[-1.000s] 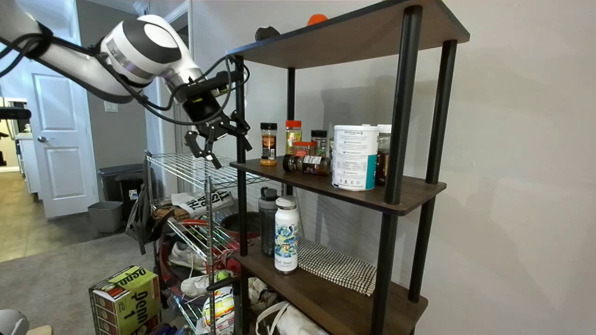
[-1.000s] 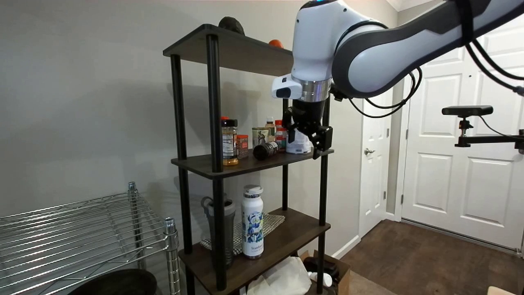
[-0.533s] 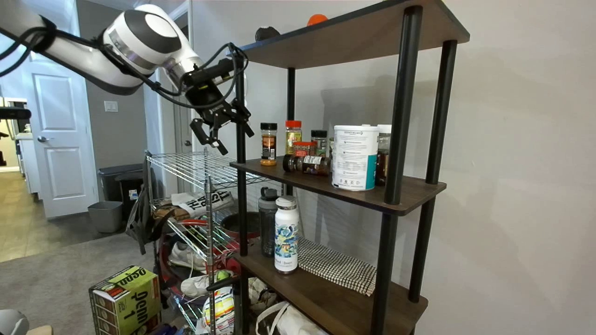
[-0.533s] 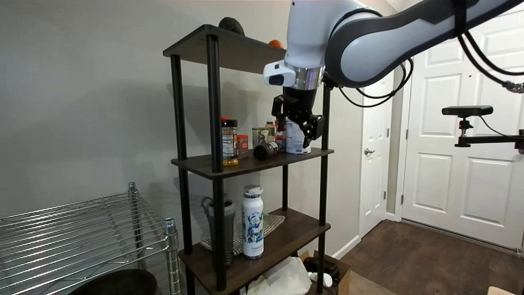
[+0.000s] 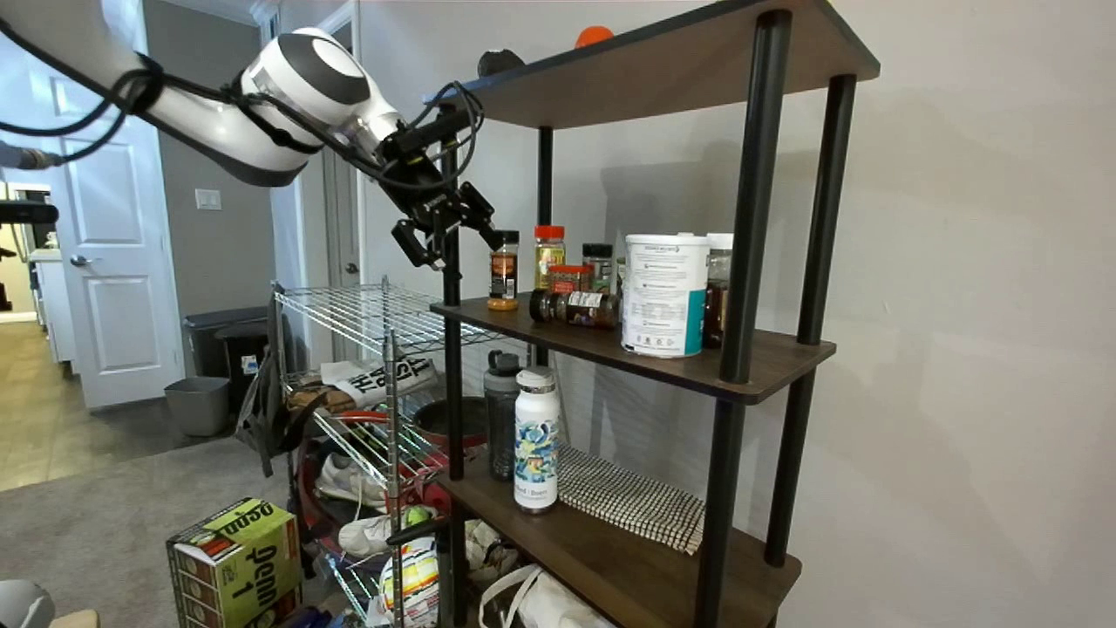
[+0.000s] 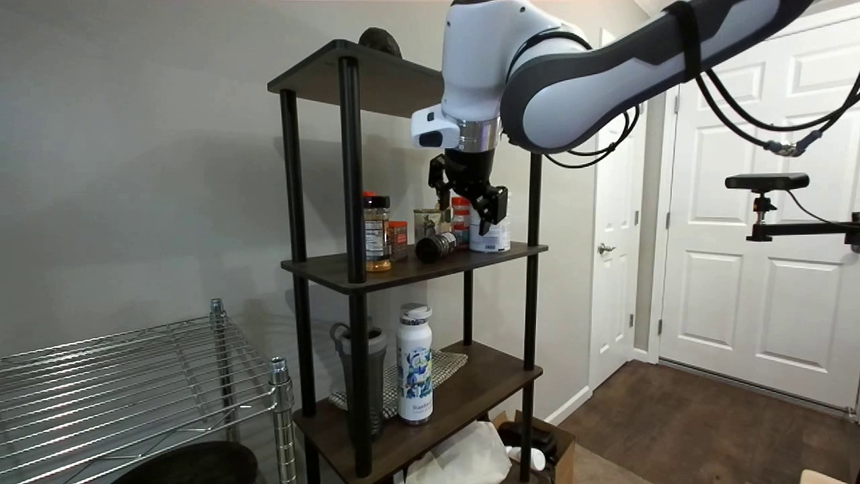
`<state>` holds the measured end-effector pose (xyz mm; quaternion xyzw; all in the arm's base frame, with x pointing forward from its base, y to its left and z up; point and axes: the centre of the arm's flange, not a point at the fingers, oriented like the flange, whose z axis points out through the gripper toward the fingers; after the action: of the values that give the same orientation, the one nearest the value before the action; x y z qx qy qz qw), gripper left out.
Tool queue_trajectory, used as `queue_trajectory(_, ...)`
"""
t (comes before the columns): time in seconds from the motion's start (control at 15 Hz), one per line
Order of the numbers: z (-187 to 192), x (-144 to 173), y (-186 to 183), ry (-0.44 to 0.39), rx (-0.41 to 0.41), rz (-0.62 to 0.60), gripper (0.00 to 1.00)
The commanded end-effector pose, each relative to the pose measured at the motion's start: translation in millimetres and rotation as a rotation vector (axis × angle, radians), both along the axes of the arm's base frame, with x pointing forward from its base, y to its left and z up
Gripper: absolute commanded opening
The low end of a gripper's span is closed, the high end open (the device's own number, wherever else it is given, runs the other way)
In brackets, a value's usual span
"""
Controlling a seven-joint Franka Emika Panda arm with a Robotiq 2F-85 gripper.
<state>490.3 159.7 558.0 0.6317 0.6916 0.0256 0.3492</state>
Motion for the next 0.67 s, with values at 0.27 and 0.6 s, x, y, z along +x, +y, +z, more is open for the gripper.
queue_trajectory(0.27,-2.1,8.8,1.8,0.003,-0.004,0.001,1.00)
queue_trajectory(0.6,-4.3,8.8,-1.8,0.008,0.004,-0.007,1.00)
